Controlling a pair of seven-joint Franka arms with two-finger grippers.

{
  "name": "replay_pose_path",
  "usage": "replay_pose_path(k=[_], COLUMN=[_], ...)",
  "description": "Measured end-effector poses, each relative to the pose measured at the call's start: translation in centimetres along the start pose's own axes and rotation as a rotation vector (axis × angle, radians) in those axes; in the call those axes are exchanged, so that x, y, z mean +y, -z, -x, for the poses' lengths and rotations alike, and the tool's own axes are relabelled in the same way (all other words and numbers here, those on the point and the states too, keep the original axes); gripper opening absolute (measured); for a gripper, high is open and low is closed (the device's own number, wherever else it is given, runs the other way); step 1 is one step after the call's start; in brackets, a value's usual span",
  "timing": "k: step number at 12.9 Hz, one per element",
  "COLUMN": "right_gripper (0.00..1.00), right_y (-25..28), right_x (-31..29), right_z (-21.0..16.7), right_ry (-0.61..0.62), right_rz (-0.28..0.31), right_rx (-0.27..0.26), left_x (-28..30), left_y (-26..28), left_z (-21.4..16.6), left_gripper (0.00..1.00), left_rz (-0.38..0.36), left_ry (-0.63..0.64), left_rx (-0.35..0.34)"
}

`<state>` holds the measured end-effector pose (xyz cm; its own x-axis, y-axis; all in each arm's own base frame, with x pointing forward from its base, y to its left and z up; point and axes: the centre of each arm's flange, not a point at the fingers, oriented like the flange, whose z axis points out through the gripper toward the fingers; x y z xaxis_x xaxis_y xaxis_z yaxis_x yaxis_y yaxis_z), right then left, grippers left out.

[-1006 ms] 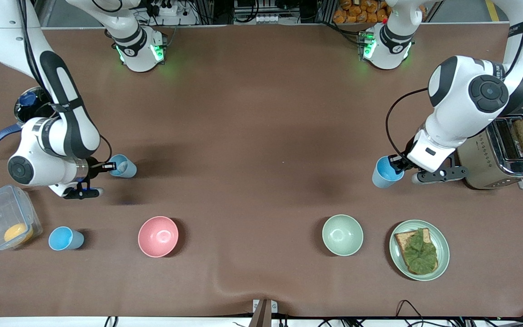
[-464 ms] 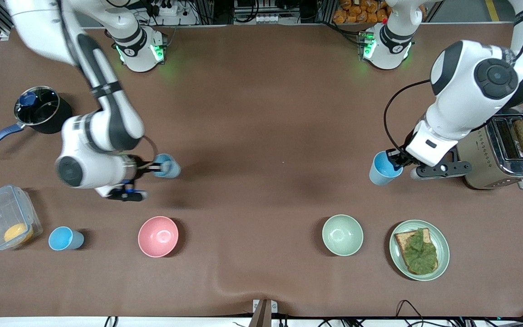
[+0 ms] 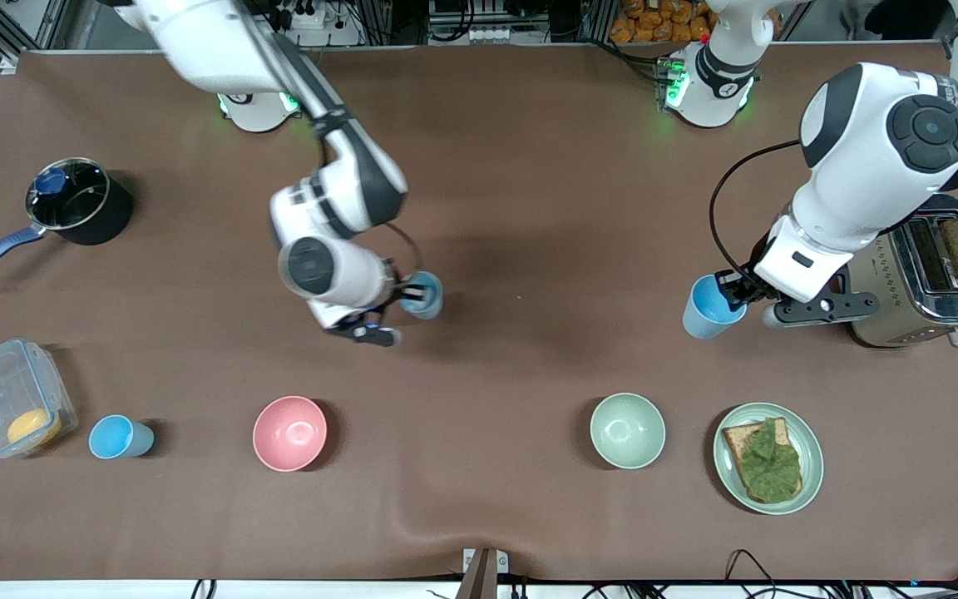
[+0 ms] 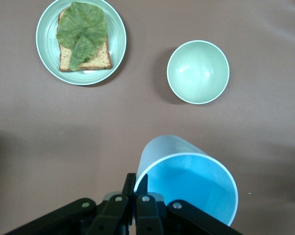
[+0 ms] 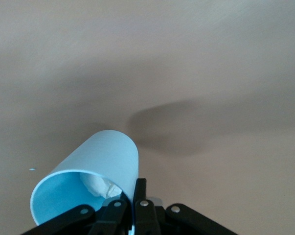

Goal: Stack blue cups with both arms
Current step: 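Carry the held cup with the right gripper to the table middle, then release the cup with the right gripper while the left gripper carries its cup over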

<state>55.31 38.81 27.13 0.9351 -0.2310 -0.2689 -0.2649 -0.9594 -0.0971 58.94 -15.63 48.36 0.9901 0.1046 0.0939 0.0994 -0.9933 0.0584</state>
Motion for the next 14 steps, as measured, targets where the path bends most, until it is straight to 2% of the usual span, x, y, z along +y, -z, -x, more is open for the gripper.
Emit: replay_pose_path(k=[4,8,9,12,14], right_gripper=[0.03,0.04,0.09,0.44,0.67], right_y=[-4.5,-6.1,-5.9,-3.3,-0.1], right_x=[-5.8,-6.8,-6.8,-7.8,-7.3], right_z=[2.3,2.7,2.6,2.0,0.8], right_ry=[-0.014,-0.013,-0.013,-0.007,-0.021], right_rz=[-0.031,-0.036,-0.038,-0.067,-0.044], right_rx=[0.058,0.070,0.073,0.095,0.066], left_x=[0.0,0.5,1.2,4.0,6.0], left_y=[-0.9,-1.3,-1.2,-0.1,1.3], left_z=[0.1,0.2,0.5,1.3,1.7], left_gripper=[0.03,0.03,0.03,0.03,0.03], left_rz=[-0.003,0.004,0.022,0.060,0.078], left_ry=[-0.006,-0.011,-0.014,-0.032,-0.005], left_rx=[-0.022,-0.033,-0.038,-0.033,-0.011])
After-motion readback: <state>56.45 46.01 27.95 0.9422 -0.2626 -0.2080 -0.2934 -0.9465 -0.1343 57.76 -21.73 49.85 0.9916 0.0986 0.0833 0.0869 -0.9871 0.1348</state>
